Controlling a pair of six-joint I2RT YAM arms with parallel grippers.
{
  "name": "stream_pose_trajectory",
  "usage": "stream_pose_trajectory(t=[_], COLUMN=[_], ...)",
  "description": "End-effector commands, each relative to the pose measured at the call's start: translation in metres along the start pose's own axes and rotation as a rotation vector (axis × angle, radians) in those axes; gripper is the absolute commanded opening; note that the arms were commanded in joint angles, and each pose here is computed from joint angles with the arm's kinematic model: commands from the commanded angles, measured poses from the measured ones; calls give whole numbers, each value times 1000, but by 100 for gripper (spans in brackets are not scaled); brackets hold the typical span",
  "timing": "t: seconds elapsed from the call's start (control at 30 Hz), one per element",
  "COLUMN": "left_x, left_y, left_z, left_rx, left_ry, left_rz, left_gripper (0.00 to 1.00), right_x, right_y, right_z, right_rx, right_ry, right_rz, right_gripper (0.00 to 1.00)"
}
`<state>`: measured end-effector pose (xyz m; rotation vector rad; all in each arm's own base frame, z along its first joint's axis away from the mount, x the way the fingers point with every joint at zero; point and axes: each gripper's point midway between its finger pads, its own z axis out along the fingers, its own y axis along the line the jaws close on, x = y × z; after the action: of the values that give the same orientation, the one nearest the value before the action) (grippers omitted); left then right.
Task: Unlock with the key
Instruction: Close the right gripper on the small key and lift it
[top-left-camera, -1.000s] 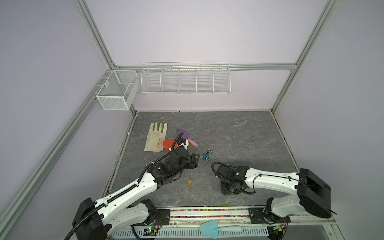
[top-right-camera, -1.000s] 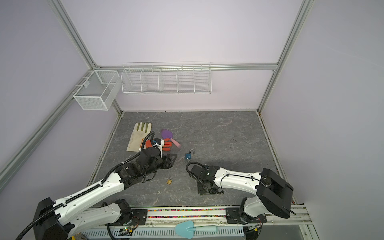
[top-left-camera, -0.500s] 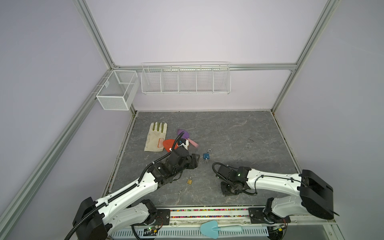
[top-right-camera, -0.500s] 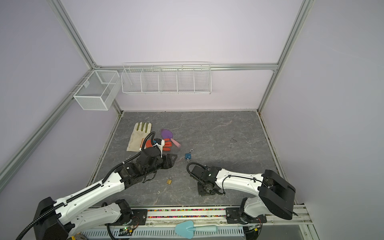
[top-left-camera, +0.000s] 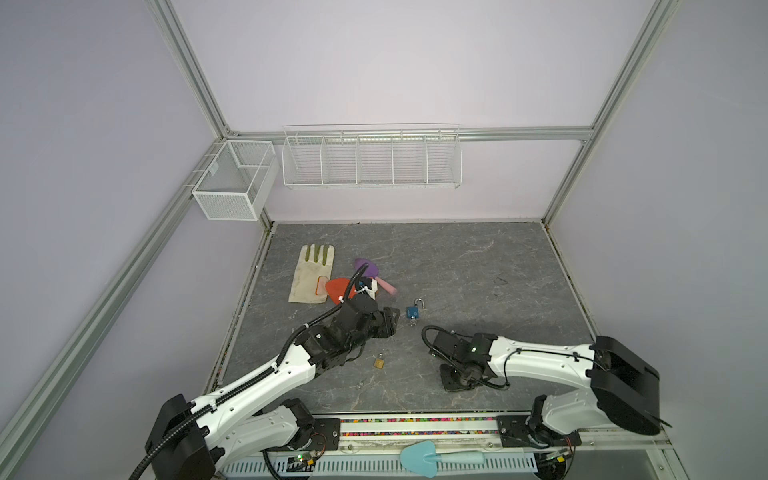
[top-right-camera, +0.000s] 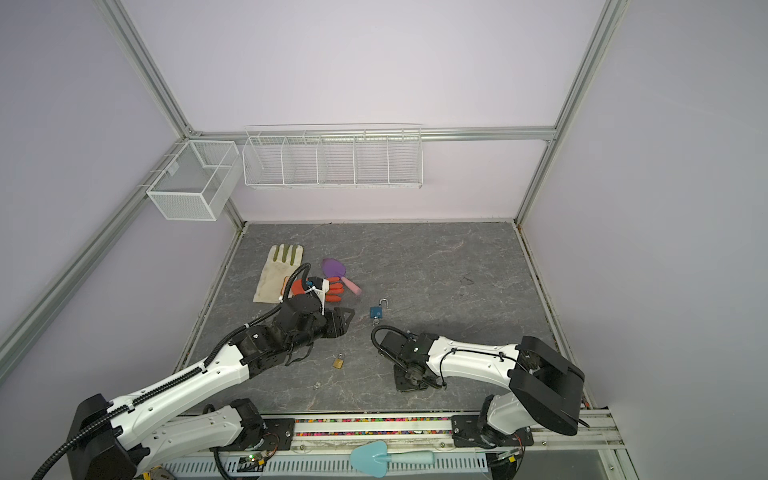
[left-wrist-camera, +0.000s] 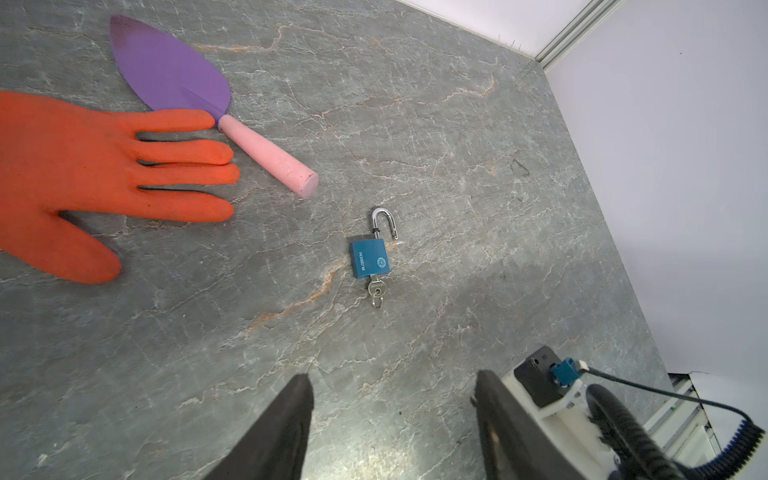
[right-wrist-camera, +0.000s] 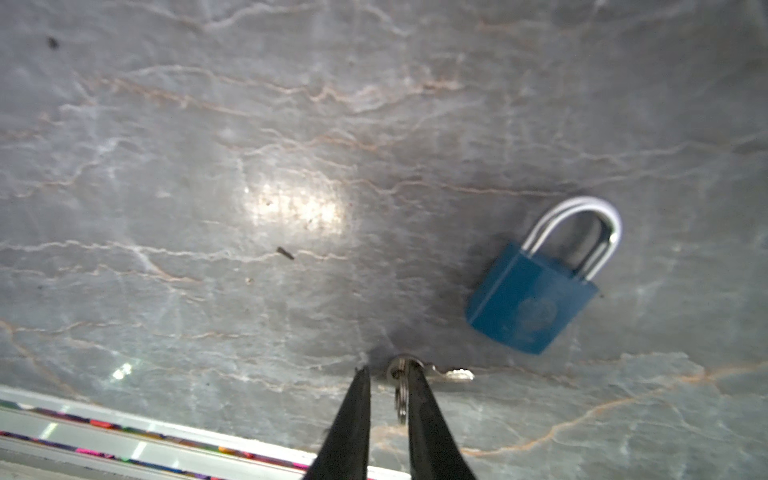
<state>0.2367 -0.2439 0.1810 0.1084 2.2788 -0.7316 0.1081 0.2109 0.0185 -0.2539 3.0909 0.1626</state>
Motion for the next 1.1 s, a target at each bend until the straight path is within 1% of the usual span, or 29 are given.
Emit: stream_pose_trajectory(t=[0.0, 0.1, 0.17, 0.3, 0.5, 0.63, 0.87, 1.07], left_x=[1, 1, 1, 2, -4, -8, -20, -35], left_y=[2, 3, 3, 4, 1, -2, -10, -29], left_z=[0, -1, -1, -1, -5, -10, -25, -43], left_rx=[-3, -3, -3, -5, 7, 19, 64, 153], left_ry=[2, 2, 0, -1, -23, -37, -74, -103], left_rz=[-11, -12, -12, -18, -29, -39, -76, -153], left_gripper=[62, 63, 62, 63, 62, 63, 62, 62], right_x=[-1, -1, -2, -2, -6, -10, -26, -50], right_y=[-1, -2, -2, -2, 3, 8, 21, 36], right_z=[3, 4, 5, 3, -6, -14, -42, -82], right_rx=[22, 36, 42, 45, 16, -23, -126, -232], right_ry=[-5, -3, -3, -7, -33, -65, -154, -271], right_rz=[-5, -11, -13, -15, -16, -22, -49, -94], right_gripper=[18, 17, 13, 13, 7, 6, 6, 6])
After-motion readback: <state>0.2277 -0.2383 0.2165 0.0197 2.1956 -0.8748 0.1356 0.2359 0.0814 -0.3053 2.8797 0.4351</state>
